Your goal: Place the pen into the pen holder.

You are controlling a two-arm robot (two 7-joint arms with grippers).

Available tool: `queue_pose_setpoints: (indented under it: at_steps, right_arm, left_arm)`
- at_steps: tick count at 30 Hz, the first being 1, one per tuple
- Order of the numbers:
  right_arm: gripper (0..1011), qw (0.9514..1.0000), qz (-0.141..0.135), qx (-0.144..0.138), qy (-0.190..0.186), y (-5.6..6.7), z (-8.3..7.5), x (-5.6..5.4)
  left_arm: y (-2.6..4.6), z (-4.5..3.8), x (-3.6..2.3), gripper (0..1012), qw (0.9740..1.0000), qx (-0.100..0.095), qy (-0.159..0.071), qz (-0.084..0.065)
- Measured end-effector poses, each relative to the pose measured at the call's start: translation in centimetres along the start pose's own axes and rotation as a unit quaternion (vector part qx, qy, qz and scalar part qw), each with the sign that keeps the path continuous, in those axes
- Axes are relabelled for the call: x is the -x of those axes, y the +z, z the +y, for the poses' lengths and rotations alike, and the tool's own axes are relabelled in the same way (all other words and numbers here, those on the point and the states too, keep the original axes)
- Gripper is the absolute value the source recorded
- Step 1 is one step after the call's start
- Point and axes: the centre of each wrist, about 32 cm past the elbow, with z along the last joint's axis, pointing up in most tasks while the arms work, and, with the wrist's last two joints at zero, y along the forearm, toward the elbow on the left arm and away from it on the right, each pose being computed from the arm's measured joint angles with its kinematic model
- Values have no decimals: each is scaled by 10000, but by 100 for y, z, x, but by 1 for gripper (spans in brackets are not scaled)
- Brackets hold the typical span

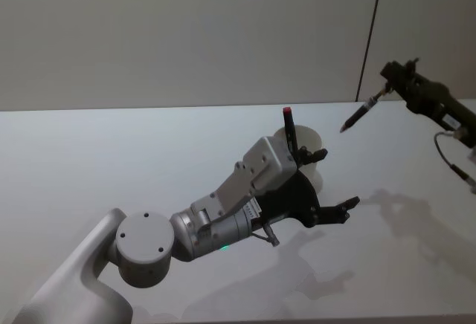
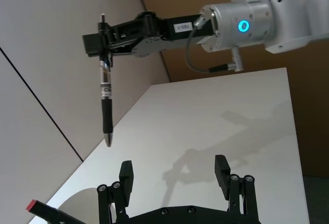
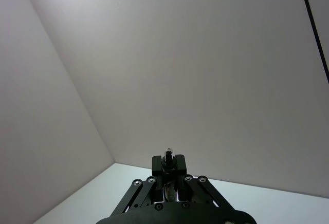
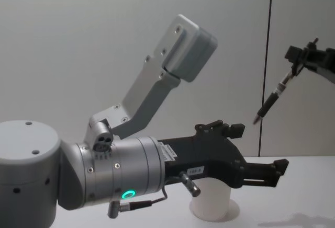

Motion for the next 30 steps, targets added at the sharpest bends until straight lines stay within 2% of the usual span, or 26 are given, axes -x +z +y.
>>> queue_pose_setpoints:
  at_steps: [4,12,20,30]
  right_arm:
    - [131,9998,-158,85,77,51,82,-59]
    - [131,9986,-371,327,194,72,264,-158]
    - [132,9966,-468,625,278,2,437,-231]
    - [131,9940,-495,919,330,-164,631,-275]
  left_arm:
    - [0,0,0,1004,10000,0,0,0]
    - [0,0,0,1004,10000,0,0,0]
    - [0,0,0,1004,10000,0,0,0]
    - [0,0,0,1004,10000,0,0,0]
